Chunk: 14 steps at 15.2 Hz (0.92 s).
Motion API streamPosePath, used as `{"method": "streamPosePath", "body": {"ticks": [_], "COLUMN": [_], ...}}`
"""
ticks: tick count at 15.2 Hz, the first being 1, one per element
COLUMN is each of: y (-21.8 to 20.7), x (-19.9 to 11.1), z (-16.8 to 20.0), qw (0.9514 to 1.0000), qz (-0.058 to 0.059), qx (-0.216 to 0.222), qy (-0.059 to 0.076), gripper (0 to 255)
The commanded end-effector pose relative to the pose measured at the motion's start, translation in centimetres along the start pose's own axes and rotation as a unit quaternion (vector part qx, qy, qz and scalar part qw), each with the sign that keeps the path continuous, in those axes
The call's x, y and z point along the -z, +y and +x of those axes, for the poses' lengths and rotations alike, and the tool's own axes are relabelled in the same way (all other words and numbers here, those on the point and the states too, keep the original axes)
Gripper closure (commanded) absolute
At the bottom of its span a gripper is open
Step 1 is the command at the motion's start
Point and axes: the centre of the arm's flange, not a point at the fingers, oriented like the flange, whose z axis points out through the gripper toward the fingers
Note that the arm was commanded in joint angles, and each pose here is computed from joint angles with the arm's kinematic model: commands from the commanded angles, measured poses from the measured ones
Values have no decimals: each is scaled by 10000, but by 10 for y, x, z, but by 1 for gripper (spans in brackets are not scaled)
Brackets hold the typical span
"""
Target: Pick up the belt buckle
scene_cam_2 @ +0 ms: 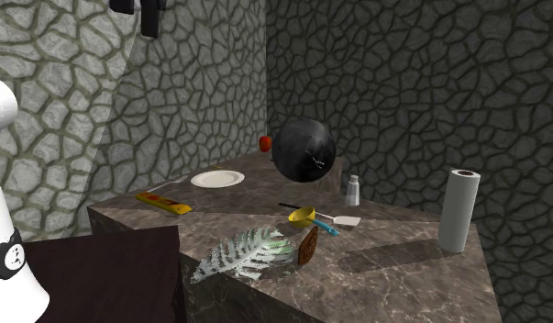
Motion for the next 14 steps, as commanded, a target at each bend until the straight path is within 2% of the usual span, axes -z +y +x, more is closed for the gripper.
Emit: {"method": "streamPosePath", "body": {"ticks": [1,7,14], "y": [0,-6,-19], "x": [0,-61,-130], "z": [0,47,102], "qw": [10000,9985,9931], "qz": [0,66,142], "qx": [0,524,1134], "qy": [0,124,268], "gripper": [0,0,0]}}
